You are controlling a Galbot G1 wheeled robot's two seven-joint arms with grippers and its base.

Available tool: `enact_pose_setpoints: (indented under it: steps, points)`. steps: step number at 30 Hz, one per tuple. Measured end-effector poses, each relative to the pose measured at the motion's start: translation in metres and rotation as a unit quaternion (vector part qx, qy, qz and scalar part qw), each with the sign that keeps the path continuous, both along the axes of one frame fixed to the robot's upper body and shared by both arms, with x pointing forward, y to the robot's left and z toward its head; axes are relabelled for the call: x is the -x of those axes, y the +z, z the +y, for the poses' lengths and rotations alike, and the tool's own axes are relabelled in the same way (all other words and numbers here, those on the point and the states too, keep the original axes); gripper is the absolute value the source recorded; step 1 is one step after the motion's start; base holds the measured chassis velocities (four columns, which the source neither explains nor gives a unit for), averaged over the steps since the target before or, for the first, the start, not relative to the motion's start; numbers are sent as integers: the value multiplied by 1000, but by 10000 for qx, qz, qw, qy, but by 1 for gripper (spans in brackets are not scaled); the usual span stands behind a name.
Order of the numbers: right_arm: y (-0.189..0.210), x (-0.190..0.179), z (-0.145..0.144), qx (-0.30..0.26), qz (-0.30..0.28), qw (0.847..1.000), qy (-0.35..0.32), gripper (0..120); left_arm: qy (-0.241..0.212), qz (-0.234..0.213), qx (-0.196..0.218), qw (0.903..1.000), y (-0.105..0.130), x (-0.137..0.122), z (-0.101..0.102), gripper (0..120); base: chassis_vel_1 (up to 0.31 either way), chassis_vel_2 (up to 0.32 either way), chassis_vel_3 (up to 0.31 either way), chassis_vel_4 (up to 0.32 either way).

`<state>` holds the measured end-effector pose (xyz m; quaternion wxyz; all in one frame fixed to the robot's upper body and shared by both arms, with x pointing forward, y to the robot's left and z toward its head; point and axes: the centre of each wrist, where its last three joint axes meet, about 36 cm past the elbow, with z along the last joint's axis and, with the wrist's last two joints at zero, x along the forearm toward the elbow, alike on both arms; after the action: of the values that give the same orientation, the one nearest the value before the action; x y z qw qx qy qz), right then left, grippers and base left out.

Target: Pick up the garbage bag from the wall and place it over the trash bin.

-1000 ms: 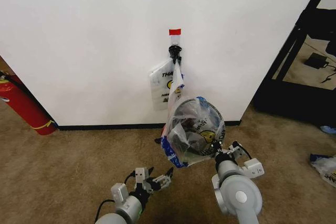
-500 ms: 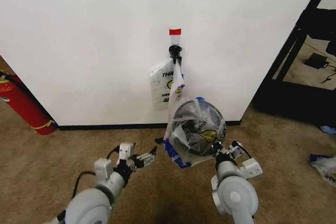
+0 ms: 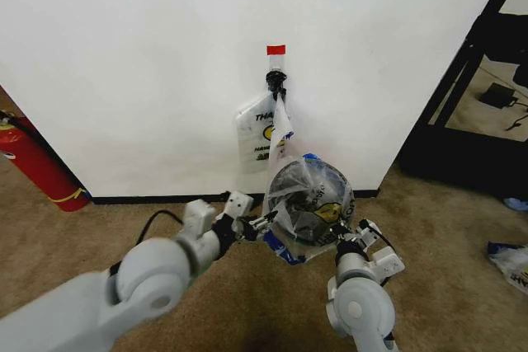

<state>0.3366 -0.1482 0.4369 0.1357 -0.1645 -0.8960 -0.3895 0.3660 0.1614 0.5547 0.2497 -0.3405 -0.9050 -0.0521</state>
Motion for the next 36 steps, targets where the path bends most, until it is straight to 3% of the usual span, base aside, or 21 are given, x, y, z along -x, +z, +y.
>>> enact_pose_setpoints:
  steps: [1,7,10,17,23,31,36]
  points:
    - [0,0,0,0,0,10000,0,0,0,0,0,10000,0,0,0,30,0,0,0,0]
    - [-6,-2,3,237,-63,9997,-88,0,-307,-137,-393,9987,20,-23,-35,4,0,0,0,0]
    - [-7,-2,5,277,-78,9995,-104,0,-359,-248,-564,9975,28,-30,-46,0,0,0,0,0]
    - [-9,-1,11,178,-368,9990,-159,0,-554,-419,-1175,9906,27,-32,-75,0,0,0,0,0]
    - [-9,1,13,163,-398,9990,-156,0,-686,-586,-1731,9808,9,-52,-110,0,0,0,0,0]
    - [-11,3,10,210,-389,9989,-176,0,-619,-726,-1973,9757,-3,-73,-131,0,0,0,0,0]
    - [-11,4,10,220,-400,9988,-164,0,-574,-1027,-2244,9674,-18,-91,-139,0,0,0,0,0]
